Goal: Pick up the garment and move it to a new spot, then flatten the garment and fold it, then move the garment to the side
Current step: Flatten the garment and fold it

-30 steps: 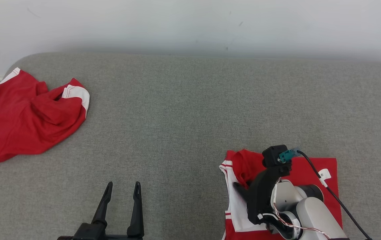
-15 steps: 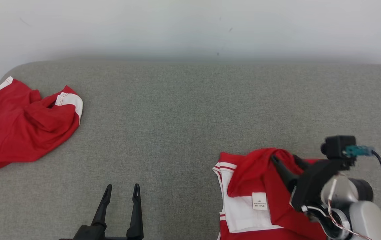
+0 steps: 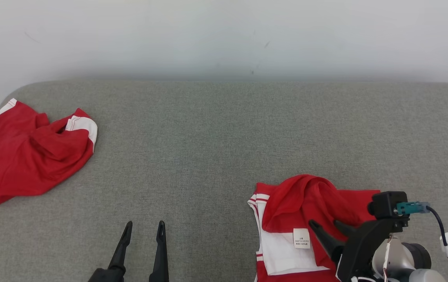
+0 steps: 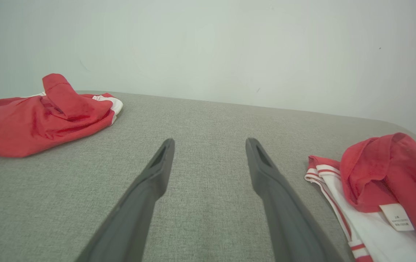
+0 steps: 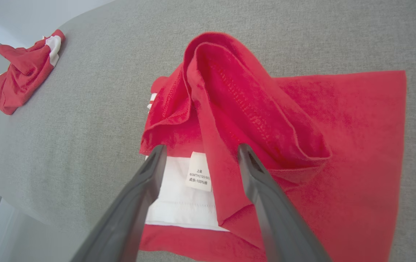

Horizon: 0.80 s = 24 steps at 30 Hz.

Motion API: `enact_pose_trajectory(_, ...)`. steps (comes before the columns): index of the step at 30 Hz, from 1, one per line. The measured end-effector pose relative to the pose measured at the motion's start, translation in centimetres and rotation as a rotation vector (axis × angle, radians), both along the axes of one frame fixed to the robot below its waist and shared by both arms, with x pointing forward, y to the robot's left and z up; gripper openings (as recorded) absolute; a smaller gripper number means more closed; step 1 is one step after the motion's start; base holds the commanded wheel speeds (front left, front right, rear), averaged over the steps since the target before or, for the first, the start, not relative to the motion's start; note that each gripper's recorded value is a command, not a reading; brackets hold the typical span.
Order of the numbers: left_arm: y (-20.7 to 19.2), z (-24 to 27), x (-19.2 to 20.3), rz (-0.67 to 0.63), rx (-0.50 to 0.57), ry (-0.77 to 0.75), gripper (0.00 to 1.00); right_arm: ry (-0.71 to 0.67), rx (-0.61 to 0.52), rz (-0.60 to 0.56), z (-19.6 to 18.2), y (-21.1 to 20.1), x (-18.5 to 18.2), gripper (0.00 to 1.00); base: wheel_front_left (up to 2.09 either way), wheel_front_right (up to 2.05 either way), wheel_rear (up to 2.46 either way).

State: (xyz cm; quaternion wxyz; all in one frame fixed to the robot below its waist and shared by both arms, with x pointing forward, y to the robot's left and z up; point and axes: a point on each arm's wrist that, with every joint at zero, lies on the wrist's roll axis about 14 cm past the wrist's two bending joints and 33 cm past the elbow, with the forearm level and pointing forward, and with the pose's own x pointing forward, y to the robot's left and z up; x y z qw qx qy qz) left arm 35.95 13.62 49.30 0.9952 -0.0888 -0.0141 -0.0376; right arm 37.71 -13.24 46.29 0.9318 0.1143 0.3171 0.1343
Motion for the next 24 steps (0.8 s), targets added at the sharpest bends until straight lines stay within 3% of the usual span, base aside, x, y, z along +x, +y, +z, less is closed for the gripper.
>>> enact_pose_trajectory(9,0.1,0.1,-0.3,0.002,0.0,-0.004,1.0,-0.029,0.06,0.104,1.8,3.5,-1.0,1.0,0.0,0.0,0.0)
enact_pose_trajectory(12,0.1,0.2,-0.3,0.003,0.0,-0.006,1.0,-0.09,0.075,0.083,3.4,3.0,-0.6,1.0,0.0,0.0,0.0)
enact_pose_trajectory(17,0.1,0.3,-0.2,0.002,-0.001,-0.01,1.0,-0.22,-0.059,-0.108,5.1,-3.4,1.3,1.0,0.0,0.0,0.0)
enact_pose_trajectory(18,0.1,0.3,-0.2,0.001,-0.001,-0.01,1.0,-0.232,-0.125,-0.179,4.7,-6.1,1.6,1.0,0.0,0.0,0.0)
enact_pose_trajectory(22,0.0,0.3,0.0,0.0,-0.001,-0.011,1.0,-0.231,-0.232,-0.253,2.9,-9.5,1.8,1.0,0.0,0.0,0.0)
enact_pose_trajectory(23,0.0,0.4,0.1,-0.001,-0.001,-0.013,1.0,-0.232,-0.257,-0.26,2.4,-10.0,1.9,0.51,0.0,0.0,0.0)
enact_pose_trajectory(24,0.0,0.4,0.2,0.0,-0.001,-0.013,1.0,-0.23,-0.269,-0.264,1.8,-10.4,1.9,0.12,0.0,0.0,0.0)
